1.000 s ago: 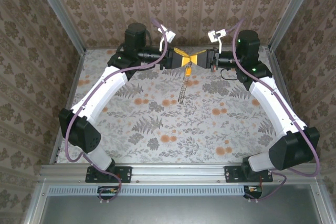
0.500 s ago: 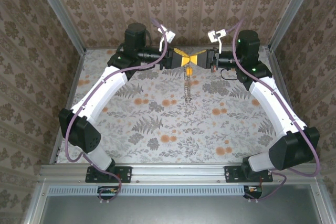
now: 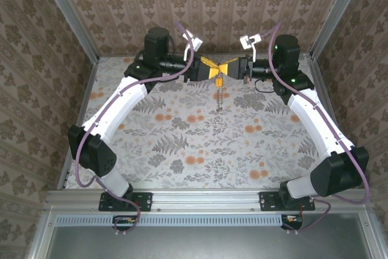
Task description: Put the keys on the keyring
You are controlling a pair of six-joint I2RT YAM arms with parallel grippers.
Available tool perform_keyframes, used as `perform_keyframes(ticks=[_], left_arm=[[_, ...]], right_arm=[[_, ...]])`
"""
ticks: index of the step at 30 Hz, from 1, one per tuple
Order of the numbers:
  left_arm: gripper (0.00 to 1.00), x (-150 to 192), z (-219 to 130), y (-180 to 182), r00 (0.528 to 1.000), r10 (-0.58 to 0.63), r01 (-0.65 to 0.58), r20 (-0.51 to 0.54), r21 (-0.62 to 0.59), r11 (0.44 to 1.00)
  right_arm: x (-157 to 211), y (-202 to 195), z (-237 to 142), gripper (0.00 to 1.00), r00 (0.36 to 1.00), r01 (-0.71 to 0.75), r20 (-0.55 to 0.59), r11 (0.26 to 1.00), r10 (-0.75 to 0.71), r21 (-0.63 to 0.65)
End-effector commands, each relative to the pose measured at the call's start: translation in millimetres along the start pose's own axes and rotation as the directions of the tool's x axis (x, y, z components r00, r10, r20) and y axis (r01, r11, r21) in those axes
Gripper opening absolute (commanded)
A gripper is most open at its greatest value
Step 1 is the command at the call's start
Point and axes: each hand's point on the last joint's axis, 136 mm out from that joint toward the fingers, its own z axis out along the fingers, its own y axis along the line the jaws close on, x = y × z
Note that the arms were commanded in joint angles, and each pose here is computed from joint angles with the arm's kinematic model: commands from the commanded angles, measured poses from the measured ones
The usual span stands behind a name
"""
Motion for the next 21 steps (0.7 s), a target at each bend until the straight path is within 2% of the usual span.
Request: perform_keyframes(ticks=[1,4,6,12,15,18,20,21], left_arm=[[0.27,3,-3,-18,0.999,0.038,-0.037,-0.013,0.063,0.997],[0.22,4,-3,-18,0.999,0.036,-0.035,-0.015,0.067,0.997],[0.16,4,-3,-19,0.999,0.037,-0.036,-0.015,0.070,0.997],[0.14,2,0,-17,0.999,0.036,-0.035,-0.008,0.071,0.997],[0.02,-1,4,-13,1.000,0.031,-0.031,0.003,0.059,0.998],[0.00,-6,5,-7,0.999,0.034,-0.035,0.031,0.035,0.999],[0.00,-9,5,-5,0.998,0.027,-0.028,0.051,0.029,0.999],[0.00,-11,4,-6,0.998,0.028,-0.030,0.061,0.029,0.999]], right_arm=[[-9,4,-2,0.00,0.999,0.037,0.025,0.999,-0.037,0.001],[-9,4,-2,0.00,0.999,0.037,0.025,0.999,-0.037,0.002],[-8,4,-1,0.00,0.999,0.036,0.025,0.999,-0.036,-0.001],[-9,5,-1,0.00,0.999,0.037,0.025,0.999,-0.037,-0.010],[-8,8,-2,0.00,0.999,0.038,0.025,0.999,-0.038,-0.021],[-10,9,-4,0.00,0.999,0.035,0.038,0.999,-0.034,-0.012],[-17,20,-13,0.16,0.996,0.061,0.071,0.998,-0.061,0.008],[-19,21,-17,0.20,0.994,0.063,0.085,0.998,-0.065,0.023]])
